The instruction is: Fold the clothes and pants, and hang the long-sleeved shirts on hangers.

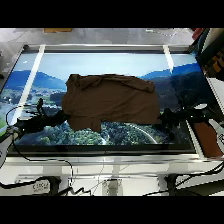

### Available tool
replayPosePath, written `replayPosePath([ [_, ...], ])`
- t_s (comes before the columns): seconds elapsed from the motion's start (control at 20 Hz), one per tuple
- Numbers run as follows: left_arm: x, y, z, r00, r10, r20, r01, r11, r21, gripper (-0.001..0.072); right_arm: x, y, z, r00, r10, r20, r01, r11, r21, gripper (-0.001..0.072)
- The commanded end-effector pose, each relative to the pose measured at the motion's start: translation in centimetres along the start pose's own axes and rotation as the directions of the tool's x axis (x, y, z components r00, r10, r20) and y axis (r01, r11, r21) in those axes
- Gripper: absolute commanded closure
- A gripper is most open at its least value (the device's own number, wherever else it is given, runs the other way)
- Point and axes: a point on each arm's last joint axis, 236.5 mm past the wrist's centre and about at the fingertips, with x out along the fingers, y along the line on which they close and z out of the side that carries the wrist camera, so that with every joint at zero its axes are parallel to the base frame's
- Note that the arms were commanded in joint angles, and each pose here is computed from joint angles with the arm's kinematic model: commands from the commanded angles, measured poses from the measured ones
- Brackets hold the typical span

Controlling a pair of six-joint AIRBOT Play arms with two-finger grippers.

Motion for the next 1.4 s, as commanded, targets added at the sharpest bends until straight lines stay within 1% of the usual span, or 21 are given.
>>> replayPosePath([
  [0.0,0.0,-0.4,-0.4,1.0,-0.016,-0.016,0.016,1.0,0.0,0.0691,0.2,0.4,-0.8,0.999,0.011,-0.031,-0.011,1.0,-0.003,0.0522],
  [0.05,0.0,-0.4,-0.4,1.0,-0.016,-0.016,0.016,1.0,0.0,0.0691,0.2,0.6,-1.1,0.999,0.017,-0.045,-0.017,1.0,-0.013,0.0539],
  [0.1,0.0,-0.4,-0.4,1.0,-0.016,-0.016,0.016,1.0,0.0,0.0691,0.1,0.7,-1.3,0.998,0.021,-0.055,-0.023,0.999,-0.024,0.066],
  [0.15,0.0,-0.4,-0.4,1.0,-0.018,-0.017,0.018,1.0,0.0,0.0692,0.1,0.8,-1.4,0.998,0.024,-0.058,-0.026,0.999,-0.032,0.0696],
  [0.3,-0.2,-1.5,-1.1,0.997,-0.061,-0.053,0.061,0.998,0.003,0.0692,0.0,1.7,-2.0,0.995,0.057,-0.084,-0.06,0.998,-0.034,0.0696],
  [0.4,-0.6,-2.4,-1.4,0.994,-0.085,-0.064,0.086,0.996,0.015,0.0693,-0.3,3.0,-2.9,0.991,0.076,-0.114,-0.087,0.991,-0.099,0.0697],
  [0.5,-1.9,-3.9,0.1,0.995,-0.095,-0.014,0.096,0.993,0.064,0.0693,-1.2,5.0,-3.4,0.991,0.079,-0.111,-0.099,0.978,-0.185,0.0698],
  [0.6,-4.6,-6.8,2.9,0.99,-0.121,0.072,0.109,0.982,0.155,0.0693,-3.0,7.5,-2.9,0.996,0.076,-0.053,-0.087,0.958,-0.273,0.0698],
  [0.65,-6.6,-9.0,4.7,0.981,-0.143,0.131,0.112,0.969,0.222,0.0693,-4.4,9.2,-2.5,0.997,0.079,-0.011,-0.078,0.942,-0.327,0.0698],
  [0.8,-15.2,-17.1,9.3,0.913,-0.239,0.33,0.076,0.895,0.439,0.0693,-11.6,15.8,-1.0,0.974,0.125,0.188,-0.012,0.86,-0.511,0.0698],
  [0.85,-18.7,-19.7,10.2,0.877,-0.272,0.397,0.043,0.865,0.499,0.0693,-15.1,18.4,-0.9,0.95,0.155,0.27,0.026,0.824,-0.566,0.0698],
  [0.95,-26.6,-24.6,11.2,0.768,-0.335,0.547,-0.068,0.806,0.588,0.0693,-22.3,23.6,-2.1,0.875,0.231,0.425,0.126,0.74,-0.661,0.0698],
  [1.05,-34.9,-28.7,10.6,0.601,-0.389,0.698,-0.213,0.764,0.609,0.0692,-29.6,28.2,-5.1,0.762,0.317,0.564,0.26,0.648,-0.716,0.0697],
  [1.1,-39.0,-30.4,9.7,0.493,-0.415,0.765,-0.283,0.755,0.591,0.0692,-33.1,30.0,-6.8,0.692,0.353,0.629,0.339,0.611,-0.716,0.0698],
  [1.2,-45.7,-33.1,6.9,0.287,-0.464,0.838,-0.375,0.75,0.544,0.0692,-40.0,32.6,-10.6,0.521,0.412,0.747,0.48,0.583,-0.656,0.0698],
  [1.3,-50.3,-35.0,3.3,0.141,-0.51,0.848,-0.424,0.743,0.518,0.0692,-45.7,34.1,-14.8,0.342,0.463,0.818,0.59,0.571,-0.57,0.0698],
  [1.35,-52.1,-35.7,1.6,0.086,-0.53,0.844,-0.441,0.739,0.509,0.0692,-47.7,34.6,-16.6,0.274,0.487,0.83,0.627,0.564,-0.538,0.0698],
])
